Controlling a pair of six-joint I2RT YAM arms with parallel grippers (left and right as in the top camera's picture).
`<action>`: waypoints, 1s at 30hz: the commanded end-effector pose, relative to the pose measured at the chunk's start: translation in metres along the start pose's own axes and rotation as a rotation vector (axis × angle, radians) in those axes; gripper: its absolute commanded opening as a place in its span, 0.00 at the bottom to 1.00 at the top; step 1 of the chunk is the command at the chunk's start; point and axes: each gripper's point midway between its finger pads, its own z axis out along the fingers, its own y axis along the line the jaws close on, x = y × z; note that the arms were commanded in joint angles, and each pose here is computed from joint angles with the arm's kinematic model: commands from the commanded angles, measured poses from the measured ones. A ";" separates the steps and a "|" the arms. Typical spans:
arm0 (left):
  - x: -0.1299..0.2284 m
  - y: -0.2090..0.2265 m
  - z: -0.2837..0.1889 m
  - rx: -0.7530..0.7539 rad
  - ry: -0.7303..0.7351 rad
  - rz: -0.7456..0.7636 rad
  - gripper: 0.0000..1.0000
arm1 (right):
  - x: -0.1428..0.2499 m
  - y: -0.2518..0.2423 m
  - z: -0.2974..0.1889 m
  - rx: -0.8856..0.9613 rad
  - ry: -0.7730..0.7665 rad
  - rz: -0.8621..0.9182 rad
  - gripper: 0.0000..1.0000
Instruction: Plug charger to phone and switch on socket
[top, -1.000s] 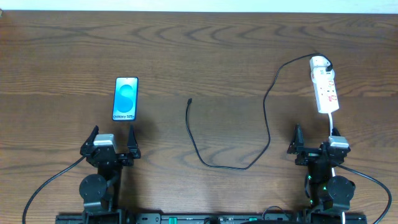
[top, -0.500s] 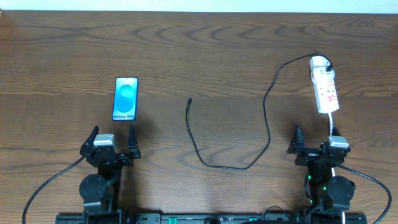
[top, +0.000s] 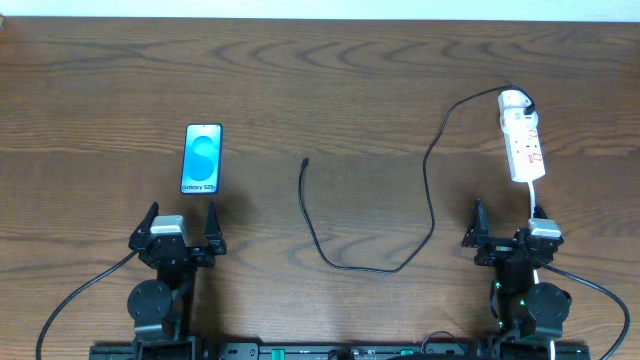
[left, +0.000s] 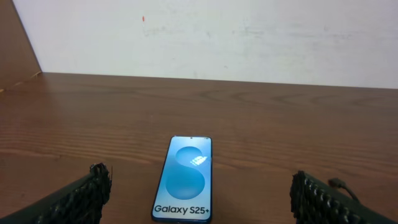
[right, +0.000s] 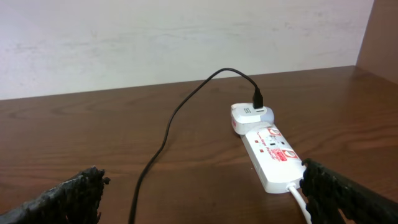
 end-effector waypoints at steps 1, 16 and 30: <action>0.015 0.000 0.001 0.002 0.041 0.004 0.93 | 0.001 0.000 0.000 0.001 0.000 0.009 0.99; 0.018 0.009 0.001 -0.051 0.055 0.040 0.94 | 0.000 0.000 0.000 0.001 -0.001 0.009 0.99; -0.003 0.003 0.000 -0.022 0.006 0.040 0.94 | 0.001 0.000 0.000 0.001 0.000 0.009 0.99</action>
